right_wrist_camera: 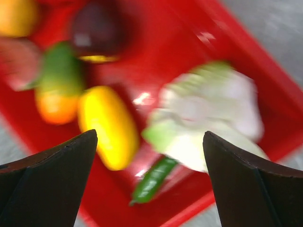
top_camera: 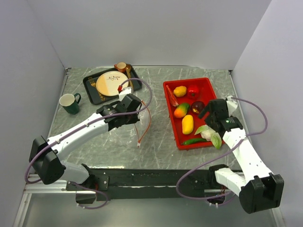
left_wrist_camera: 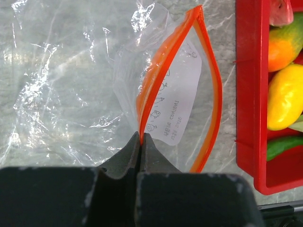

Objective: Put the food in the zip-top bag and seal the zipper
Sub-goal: Pick up the fake vegetable from the bin.

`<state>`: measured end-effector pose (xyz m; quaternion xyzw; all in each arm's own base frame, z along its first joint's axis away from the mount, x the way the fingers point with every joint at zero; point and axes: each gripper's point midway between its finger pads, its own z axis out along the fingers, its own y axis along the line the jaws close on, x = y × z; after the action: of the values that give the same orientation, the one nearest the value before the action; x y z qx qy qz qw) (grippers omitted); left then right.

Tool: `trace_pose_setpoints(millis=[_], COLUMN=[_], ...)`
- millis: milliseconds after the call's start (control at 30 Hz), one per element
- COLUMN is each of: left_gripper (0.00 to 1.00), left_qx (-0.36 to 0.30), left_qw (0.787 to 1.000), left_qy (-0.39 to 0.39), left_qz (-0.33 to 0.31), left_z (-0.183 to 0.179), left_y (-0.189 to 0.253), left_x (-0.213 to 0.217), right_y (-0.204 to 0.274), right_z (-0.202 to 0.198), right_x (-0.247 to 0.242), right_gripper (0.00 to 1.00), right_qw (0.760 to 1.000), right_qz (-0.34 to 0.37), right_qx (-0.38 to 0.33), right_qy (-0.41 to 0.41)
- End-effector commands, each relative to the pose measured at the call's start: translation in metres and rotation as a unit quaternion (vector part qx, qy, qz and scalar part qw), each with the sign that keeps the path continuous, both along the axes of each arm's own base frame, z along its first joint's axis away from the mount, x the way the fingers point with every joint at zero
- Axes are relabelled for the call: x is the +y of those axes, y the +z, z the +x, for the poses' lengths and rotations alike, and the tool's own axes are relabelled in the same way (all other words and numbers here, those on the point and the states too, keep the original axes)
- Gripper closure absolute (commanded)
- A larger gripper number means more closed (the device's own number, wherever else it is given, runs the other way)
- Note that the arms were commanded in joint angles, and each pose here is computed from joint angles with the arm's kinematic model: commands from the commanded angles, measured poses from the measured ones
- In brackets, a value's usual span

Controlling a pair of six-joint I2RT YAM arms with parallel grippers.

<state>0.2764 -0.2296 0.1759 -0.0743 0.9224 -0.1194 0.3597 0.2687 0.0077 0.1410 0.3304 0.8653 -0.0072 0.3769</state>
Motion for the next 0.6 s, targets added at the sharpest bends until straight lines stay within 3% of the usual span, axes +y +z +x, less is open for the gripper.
trace_pose_setpoints(millis=[0, 200, 567], left_gripper=[0.99, 0.99, 0.99], left_qx=[-0.015, -0.019, -0.014], left_qw=[1.000, 0.999, 0.999], left_qy=[-0.022, -0.029, -0.034], left_qz=[-0.011, -0.010, -0.003], left_z=[0.006, 0.005, 0.006], left_y=[0.009, 0.010, 0.004], left_x=[-0.009, -0.009, -0.009], right_y=[-0.019, -0.044, -0.090], right_z=[-0.030, -0.047, -0.013], right_x=[-0.032, -0.060, -0.030], right_gripper=[0.00, 0.00, 0.00], right_qw=[0.994, 0.979, 0.989], right_qz=[-0.031, -0.064, 0.042], right_qx=[0.047, 0.094, 0.089], right_qy=[-0.095, -0.170, -0.110])
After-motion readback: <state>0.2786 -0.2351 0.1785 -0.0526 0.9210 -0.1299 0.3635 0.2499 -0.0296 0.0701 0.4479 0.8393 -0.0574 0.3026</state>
